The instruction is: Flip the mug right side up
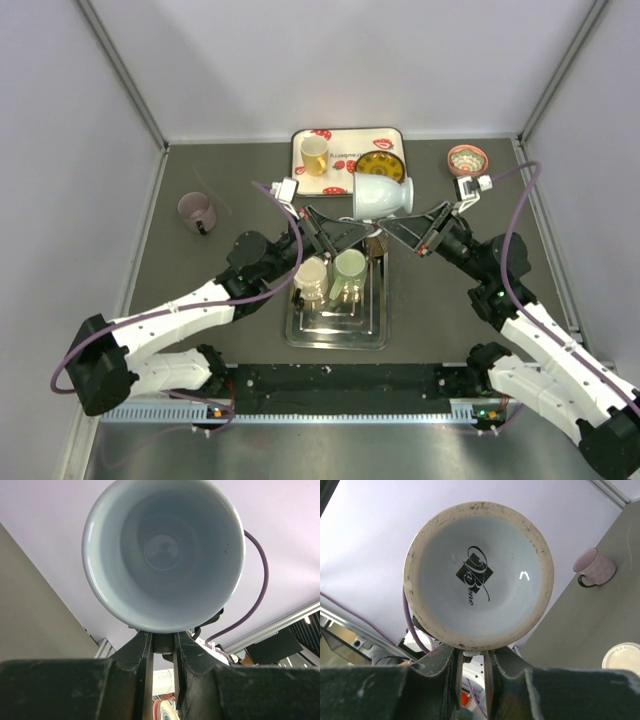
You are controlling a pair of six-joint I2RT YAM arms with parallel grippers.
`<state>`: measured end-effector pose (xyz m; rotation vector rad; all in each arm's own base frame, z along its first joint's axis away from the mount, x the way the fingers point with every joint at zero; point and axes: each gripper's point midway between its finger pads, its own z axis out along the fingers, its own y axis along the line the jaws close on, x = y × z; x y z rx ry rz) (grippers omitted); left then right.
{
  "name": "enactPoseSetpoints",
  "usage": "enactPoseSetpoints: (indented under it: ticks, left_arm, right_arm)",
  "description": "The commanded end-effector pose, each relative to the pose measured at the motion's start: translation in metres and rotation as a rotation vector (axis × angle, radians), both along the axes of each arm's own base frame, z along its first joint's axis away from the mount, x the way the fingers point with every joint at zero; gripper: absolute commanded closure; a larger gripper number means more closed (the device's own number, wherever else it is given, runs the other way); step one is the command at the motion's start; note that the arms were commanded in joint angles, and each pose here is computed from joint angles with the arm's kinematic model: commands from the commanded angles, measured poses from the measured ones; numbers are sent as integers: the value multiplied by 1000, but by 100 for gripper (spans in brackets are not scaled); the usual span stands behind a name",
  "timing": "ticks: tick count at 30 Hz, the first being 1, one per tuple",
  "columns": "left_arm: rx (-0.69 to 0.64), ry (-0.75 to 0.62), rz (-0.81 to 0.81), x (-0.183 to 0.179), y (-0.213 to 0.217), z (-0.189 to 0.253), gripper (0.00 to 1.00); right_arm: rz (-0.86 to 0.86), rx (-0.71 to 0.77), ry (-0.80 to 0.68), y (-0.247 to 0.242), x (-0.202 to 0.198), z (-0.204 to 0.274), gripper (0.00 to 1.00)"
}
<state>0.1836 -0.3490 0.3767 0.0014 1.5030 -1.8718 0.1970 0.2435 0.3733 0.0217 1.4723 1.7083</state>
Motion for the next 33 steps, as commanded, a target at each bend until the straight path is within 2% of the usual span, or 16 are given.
enactPoseSetpoints:
  ticks: [1, 6, 7, 8, 11, 14, 23, 26, 27, 29, 30, 31, 33]
  left_arm:
    - [60, -47, -264, -59, -16, -17, 100]
    - [76, -42, -234, -55, -13, -23, 99]
    - [74, -47, -209, -52, -12, -21, 95]
    - [69, -52, -194, -51, -9, -19, 86]
    - [56, -59, -136, -45, -2, -19, 74]
    - [54, -68, -107, -42, 3, -15, 66]
    - [83, -71, -12, -34, 22, -22, 55]
    - [111, -87, 13, -37, 32, -23, 55]
    - [175, -77, 46, -33, 36, -37, 55]
    - [198, -91, 97, -34, 53, -35, 55]
    - [265, -81, 145, -29, 60, -51, 55]
    - [260, -99, 181, -31, 73, -47, 55]
    - [322, -90, 246, -27, 88, -61, 55]
  right_arm:
    - [-11, 72, -168, -3, -5, 48, 100]
    - [-23, 17, -196, -4, -8, 44, 100]
    - [-23, 7, -197, -4, -9, 42, 100]
    - [-28, -5, -203, -5, -10, 42, 100]
    - [-24, -34, -206, -5, -12, 40, 100]
    - [-22, -47, -210, -5, -14, 37, 100]
    - [-28, -75, -217, -9, -20, 34, 100]
    - [-48, -148, -227, -14, -24, 29, 100]
    - [-46, -215, -175, -14, -23, 12, 100]
    - [-80, -290, -239, -23, -29, 15, 100]
    - [-93, -333, -244, -28, -32, 15, 100]
    - [-111, -425, -227, -33, -31, -4, 100]
    - [-133, -492, -220, -43, -35, -15, 100]
